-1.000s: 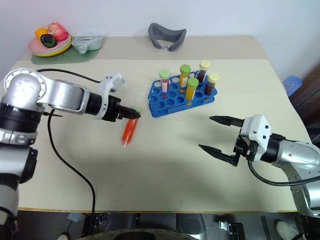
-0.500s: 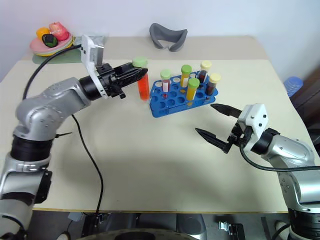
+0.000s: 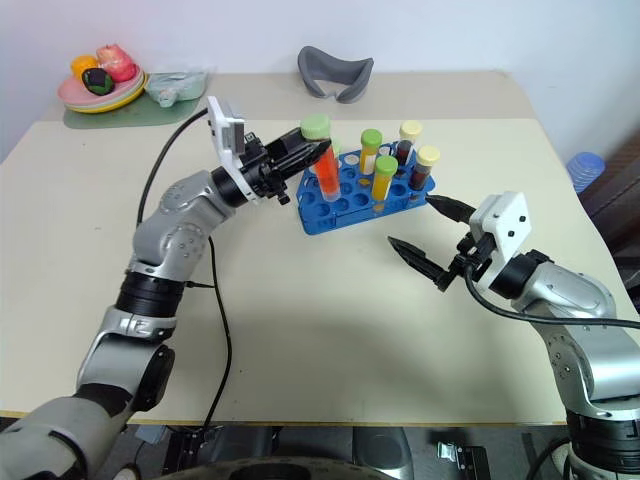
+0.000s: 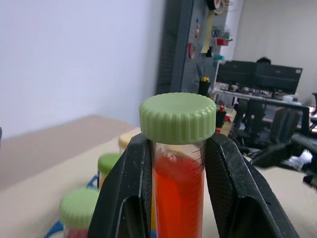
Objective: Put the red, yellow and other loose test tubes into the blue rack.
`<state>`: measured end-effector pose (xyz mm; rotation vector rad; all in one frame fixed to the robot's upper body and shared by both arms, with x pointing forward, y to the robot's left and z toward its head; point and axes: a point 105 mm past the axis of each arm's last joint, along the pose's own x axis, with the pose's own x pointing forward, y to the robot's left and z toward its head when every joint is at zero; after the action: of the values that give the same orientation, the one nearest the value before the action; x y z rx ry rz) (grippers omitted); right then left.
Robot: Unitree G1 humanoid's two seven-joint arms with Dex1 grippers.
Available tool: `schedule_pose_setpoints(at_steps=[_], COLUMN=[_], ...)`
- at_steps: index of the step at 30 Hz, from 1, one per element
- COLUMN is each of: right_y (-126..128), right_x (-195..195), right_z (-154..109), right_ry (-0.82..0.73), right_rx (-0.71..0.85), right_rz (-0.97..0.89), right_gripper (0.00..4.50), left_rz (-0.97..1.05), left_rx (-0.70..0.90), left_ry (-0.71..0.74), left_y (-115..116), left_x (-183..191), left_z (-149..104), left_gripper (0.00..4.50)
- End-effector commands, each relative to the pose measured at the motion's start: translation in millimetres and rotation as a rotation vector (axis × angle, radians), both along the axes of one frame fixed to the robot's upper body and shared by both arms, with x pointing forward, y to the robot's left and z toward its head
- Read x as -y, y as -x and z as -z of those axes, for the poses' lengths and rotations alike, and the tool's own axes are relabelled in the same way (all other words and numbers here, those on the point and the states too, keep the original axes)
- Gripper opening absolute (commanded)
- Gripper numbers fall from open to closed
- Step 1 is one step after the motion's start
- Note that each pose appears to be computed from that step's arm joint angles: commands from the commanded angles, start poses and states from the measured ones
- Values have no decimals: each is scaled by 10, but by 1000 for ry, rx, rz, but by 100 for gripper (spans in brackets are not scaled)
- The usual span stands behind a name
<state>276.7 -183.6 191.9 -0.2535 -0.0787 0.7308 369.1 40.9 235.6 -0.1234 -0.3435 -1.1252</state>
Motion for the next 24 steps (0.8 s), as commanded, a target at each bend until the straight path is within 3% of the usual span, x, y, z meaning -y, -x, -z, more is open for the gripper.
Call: schedule_pose_setpoints(at_steps=[1,14,24], right_y=[-91,233,239], right_x=[59,-45,-57], right_z=[-8,93,88], right_ry=[28,-14,-23], right_rx=[-6,-71,-66], right_rz=[106,147,168], right_gripper=[450,450,450], left_rz=[-19,-4,2], left_rx=[113,107,121], left_ry=[-2,-62,-130], left_y=[-100,-259,-293], left_x=[67,336,333], left_z=[-152,11,86], left_gripper=[118,118,118])
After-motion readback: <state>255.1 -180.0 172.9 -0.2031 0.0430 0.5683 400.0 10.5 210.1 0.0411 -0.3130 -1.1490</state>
